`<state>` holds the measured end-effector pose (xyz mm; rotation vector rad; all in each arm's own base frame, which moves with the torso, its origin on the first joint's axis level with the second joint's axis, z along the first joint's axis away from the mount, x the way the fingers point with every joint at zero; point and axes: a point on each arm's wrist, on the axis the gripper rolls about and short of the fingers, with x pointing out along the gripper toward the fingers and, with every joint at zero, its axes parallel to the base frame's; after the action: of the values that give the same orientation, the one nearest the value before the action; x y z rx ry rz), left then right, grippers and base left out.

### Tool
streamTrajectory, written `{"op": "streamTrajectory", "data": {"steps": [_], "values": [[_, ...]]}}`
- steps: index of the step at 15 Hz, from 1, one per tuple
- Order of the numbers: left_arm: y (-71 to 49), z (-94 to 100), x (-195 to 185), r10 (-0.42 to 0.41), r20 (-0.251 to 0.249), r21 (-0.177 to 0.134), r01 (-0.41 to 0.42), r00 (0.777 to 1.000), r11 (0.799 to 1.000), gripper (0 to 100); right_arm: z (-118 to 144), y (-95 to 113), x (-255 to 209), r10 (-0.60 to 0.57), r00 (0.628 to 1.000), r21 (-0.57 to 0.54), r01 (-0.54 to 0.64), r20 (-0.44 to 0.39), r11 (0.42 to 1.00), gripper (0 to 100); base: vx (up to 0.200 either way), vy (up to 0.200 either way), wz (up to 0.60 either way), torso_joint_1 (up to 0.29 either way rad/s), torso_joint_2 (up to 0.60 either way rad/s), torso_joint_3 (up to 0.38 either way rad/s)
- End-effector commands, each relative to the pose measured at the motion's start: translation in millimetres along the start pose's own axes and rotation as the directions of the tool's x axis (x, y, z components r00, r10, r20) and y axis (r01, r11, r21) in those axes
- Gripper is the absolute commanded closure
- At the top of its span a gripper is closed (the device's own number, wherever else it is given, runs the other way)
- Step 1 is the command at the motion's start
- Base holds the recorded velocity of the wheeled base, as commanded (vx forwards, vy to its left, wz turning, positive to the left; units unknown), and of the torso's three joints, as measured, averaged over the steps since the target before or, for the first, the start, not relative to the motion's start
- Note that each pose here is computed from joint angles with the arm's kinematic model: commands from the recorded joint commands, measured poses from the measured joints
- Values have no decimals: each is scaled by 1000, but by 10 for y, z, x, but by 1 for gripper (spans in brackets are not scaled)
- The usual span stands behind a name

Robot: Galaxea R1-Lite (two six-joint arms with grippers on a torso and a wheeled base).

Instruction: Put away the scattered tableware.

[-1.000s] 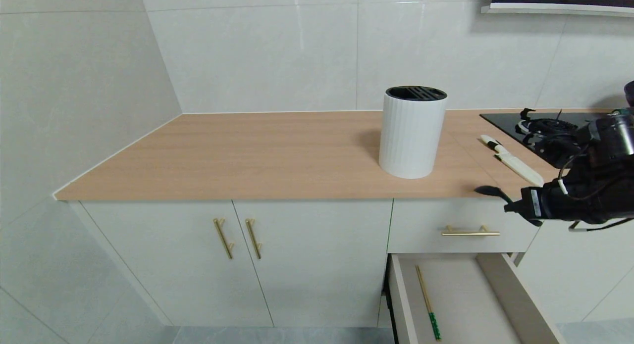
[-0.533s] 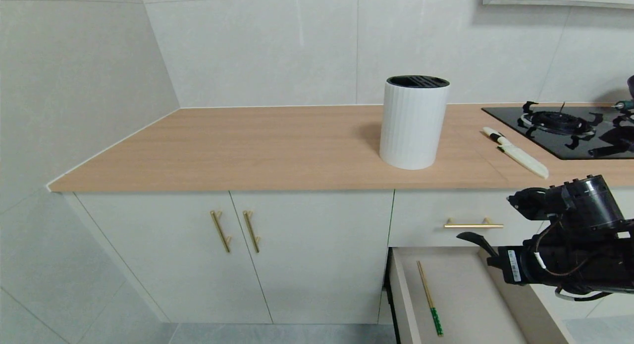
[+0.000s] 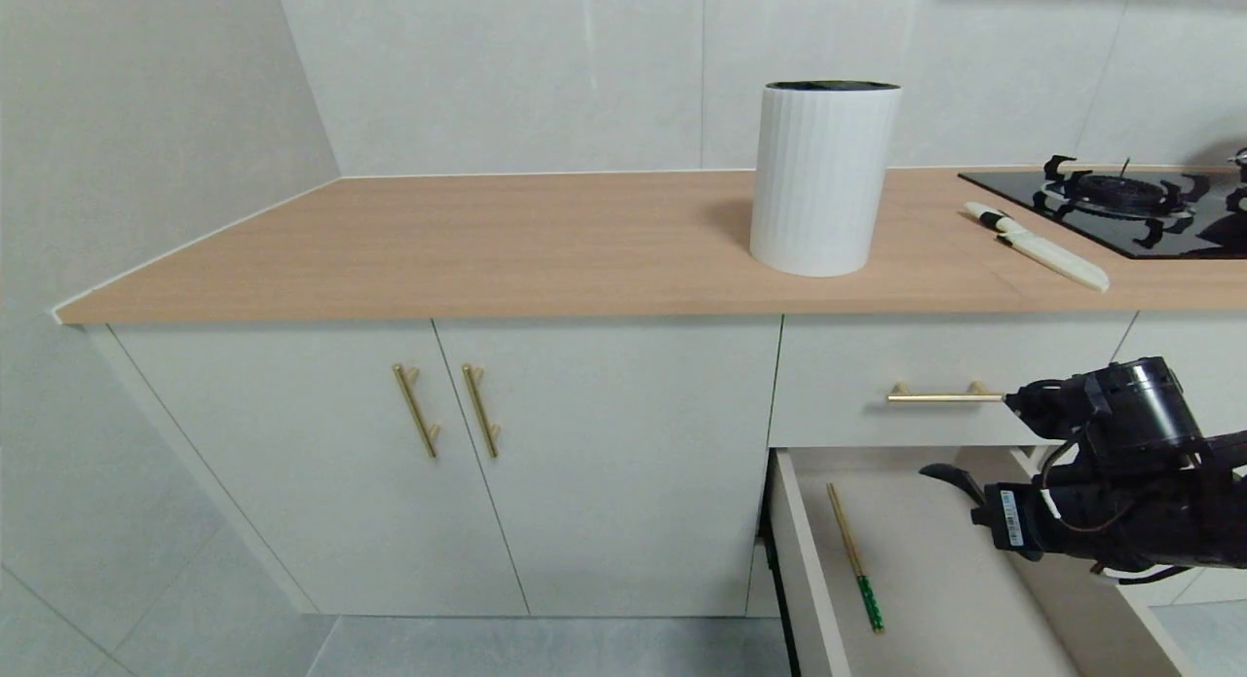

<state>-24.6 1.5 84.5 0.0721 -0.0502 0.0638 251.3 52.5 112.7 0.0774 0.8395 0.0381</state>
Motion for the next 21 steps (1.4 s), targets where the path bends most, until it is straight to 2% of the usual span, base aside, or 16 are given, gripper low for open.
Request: {"op": "streamTrajectory", "data": {"steps": [1, 8, 13, 16, 21], "values": [[0, 2, 0, 1, 1, 0, -1, 1000, 1000, 0, -31, -63, 167, -26, 999, 15, 27, -43, 1000, 100, 0, 0, 0, -105, 452, 339], [0, 2, 0, 1, 1, 0, -1, 1000, 1000, 0, -46, -169, 502, -53, 998, 25, 54, -47, 998, 100, 0, 0, 0, -53, 386, 325], [0, -2, 1, 1, 0, 0, -1, 1000, 1000, 0, -49, -163, 564, -45, 999, 27, 45, -15, 999, 100, 0, 0, 0, -2, 31, 24], [0, 2, 0, 1, 1, 0, -1, 1000, 1000, 0, -158, -172, 882, -57, 997, 22, 59, -54, 998, 100, 0, 0, 0, 0, 0, 0], [0, 2, 0, 1, 1, 0, -1, 1000, 1000, 0, -399, -207, 1472, -125, 992, -23, 124, -21, 992, 100, 0, 0, 0, 0, 0, 0]]}}
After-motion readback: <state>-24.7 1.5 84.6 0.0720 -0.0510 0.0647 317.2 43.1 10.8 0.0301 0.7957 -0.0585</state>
